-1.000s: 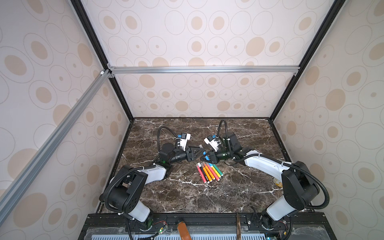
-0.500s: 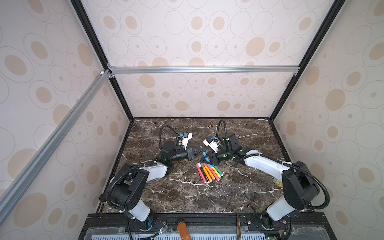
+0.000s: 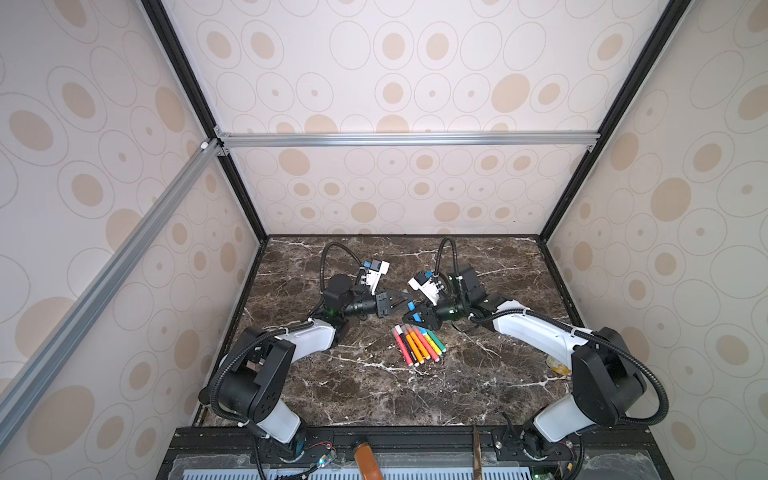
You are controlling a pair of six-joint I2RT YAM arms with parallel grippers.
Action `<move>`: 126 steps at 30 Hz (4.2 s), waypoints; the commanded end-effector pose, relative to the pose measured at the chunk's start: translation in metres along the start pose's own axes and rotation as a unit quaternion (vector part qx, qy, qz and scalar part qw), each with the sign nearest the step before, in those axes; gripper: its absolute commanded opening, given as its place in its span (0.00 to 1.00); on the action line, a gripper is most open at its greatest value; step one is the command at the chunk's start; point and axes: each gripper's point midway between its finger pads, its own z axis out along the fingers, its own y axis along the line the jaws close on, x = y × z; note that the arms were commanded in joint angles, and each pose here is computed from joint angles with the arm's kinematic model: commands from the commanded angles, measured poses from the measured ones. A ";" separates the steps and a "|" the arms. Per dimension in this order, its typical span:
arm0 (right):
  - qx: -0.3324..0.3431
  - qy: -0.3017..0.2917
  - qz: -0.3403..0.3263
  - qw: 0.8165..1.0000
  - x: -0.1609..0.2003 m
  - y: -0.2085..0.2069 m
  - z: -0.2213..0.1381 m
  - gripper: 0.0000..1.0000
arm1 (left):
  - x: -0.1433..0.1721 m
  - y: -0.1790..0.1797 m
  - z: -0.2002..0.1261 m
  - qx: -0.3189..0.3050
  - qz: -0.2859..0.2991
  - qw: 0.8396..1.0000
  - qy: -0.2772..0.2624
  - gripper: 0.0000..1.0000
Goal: Remove pen caps from pens
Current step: Open the pen cap on the pen, then place the pen cap at the top-center of the table, then place the pen at the center of the table.
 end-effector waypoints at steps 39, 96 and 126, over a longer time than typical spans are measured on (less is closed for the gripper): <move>-0.024 0.086 0.038 0.995 0.084 0.034 0.018 0.00 | -0.203 0.038 -0.066 -0.147 0.126 0.971 -0.141 0.00; 0.478 0.264 0.105 0.831 0.115 -0.214 -0.089 0.33 | 0.012 0.281 -0.141 -0.498 -0.169 0.843 0.117 0.24; 0.316 0.212 0.129 0.916 0.071 -0.079 -0.031 0.51 | -0.128 0.130 -0.140 -0.414 0.004 0.907 -0.072 1.00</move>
